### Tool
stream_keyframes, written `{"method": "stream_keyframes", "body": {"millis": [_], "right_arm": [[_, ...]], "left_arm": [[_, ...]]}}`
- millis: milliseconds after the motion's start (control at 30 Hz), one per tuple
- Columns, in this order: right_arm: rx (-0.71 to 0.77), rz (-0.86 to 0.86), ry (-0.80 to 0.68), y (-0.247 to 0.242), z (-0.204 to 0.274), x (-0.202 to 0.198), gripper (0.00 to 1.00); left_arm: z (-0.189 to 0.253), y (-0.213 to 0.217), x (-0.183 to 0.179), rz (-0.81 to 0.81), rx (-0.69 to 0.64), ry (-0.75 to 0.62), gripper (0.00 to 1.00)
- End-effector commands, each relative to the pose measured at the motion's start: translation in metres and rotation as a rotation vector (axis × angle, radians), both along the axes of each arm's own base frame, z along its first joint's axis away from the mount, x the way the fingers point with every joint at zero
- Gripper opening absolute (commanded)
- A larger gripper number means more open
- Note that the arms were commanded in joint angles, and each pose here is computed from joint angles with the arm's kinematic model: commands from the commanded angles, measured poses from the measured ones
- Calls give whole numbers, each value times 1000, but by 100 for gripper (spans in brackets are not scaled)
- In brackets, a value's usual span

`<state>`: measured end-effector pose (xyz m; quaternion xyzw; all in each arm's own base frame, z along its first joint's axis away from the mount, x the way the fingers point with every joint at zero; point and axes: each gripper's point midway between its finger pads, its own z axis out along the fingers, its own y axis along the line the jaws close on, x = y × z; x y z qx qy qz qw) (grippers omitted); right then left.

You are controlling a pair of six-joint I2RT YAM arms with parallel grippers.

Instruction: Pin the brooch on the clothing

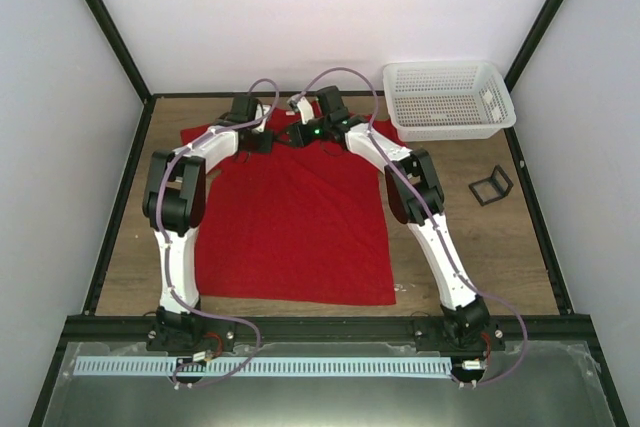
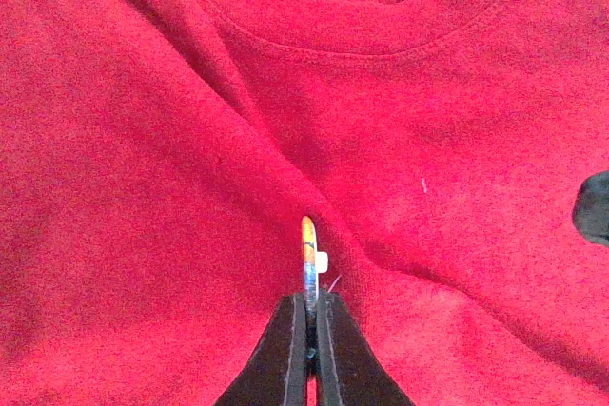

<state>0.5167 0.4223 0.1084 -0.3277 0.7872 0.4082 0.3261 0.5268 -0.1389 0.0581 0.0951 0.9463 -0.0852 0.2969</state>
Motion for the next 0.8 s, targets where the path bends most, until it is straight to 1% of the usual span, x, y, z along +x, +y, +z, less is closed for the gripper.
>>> {"method": "stream_keyframes", "body": {"millis": [0, 133, 200, 233, 533, 767], "right_arm": [[60, 56, 32, 6, -1, -8, 44], [90, 82, 75, 11, -17, -10, 32], [91, 82, 97, 12, -25, -10, 24], [89, 76, 105, 12, -29, -9, 21], [86, 56, 140, 13, -50, -5, 19], [93, 61, 162, 17, -62, -3, 7]], "left_arm": [[17, -5, -2, -9, -91, -15, 0], [19, -9, -4, -24, -119, -10, 0], [19, -8, -4, -23, -124, -8, 0], [19, -8, -4, -20, -129, -7, 0], [25, -7, -4, -23, -175, -7, 0], [35, -17, -9, -73, -244, -28, 0]]}}
